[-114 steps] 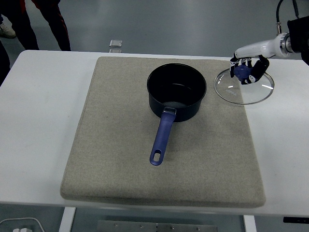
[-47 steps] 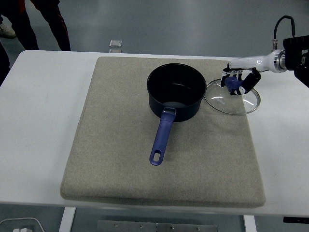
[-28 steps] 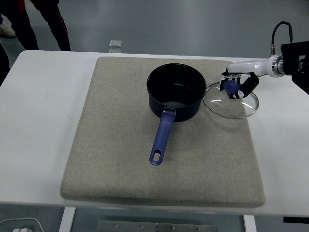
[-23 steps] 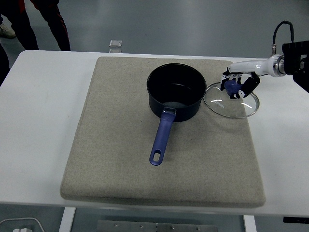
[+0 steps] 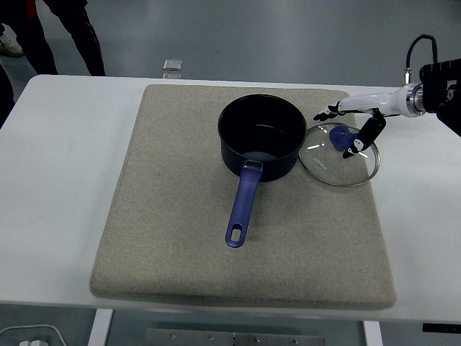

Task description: Lift the pot lid and place it to the right of the pot.

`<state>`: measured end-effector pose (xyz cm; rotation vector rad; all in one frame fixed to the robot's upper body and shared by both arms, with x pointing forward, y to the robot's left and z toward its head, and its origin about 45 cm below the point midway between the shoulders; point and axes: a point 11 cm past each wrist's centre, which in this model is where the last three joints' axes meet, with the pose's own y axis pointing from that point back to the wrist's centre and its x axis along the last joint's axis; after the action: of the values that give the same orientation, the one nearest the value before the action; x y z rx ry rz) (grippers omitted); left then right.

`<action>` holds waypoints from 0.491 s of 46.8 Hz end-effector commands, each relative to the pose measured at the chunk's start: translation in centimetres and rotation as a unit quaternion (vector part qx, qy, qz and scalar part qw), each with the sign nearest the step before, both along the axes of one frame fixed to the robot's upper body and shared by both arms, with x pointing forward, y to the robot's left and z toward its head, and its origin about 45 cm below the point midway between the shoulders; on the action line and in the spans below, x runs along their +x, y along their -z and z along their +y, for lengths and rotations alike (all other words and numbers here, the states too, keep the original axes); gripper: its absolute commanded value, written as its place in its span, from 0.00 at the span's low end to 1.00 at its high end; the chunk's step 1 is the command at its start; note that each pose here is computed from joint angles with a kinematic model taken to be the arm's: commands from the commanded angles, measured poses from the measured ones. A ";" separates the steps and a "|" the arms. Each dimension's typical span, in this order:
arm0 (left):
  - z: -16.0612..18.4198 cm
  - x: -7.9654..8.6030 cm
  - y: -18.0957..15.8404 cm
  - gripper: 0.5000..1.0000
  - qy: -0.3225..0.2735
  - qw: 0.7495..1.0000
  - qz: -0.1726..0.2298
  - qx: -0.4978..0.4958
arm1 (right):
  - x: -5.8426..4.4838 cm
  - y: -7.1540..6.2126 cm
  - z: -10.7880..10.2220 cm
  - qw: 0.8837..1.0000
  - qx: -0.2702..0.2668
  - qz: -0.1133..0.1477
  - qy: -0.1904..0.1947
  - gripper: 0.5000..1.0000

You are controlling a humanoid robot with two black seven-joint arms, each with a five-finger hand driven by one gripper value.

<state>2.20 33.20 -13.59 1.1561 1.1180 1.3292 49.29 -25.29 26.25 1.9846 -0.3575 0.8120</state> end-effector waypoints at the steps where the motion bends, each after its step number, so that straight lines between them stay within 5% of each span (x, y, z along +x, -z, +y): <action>1: 0.0 0.0 0.0 1.00 0.000 1.000 0.000 0.000 | 0.0 -0.1 -0.1 1.000 0.000 0.000 0.000 0.89; 12: 0.0 0.0 0.0 1.00 0.000 1.000 0.000 0.000 | 0.2 -0.7 -0.4 1.000 -0.001 -0.005 0.004 0.89; 23: 0.0 0.0 0.0 1.00 0.000 1.000 0.000 0.000 | 1.2 -4.0 -1.6 0.999 -0.007 -0.034 0.014 0.89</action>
<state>2.20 33.20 -13.59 1.1561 1.1180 1.3292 50.23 -26.31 29.26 1.9551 -0.4014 0.8491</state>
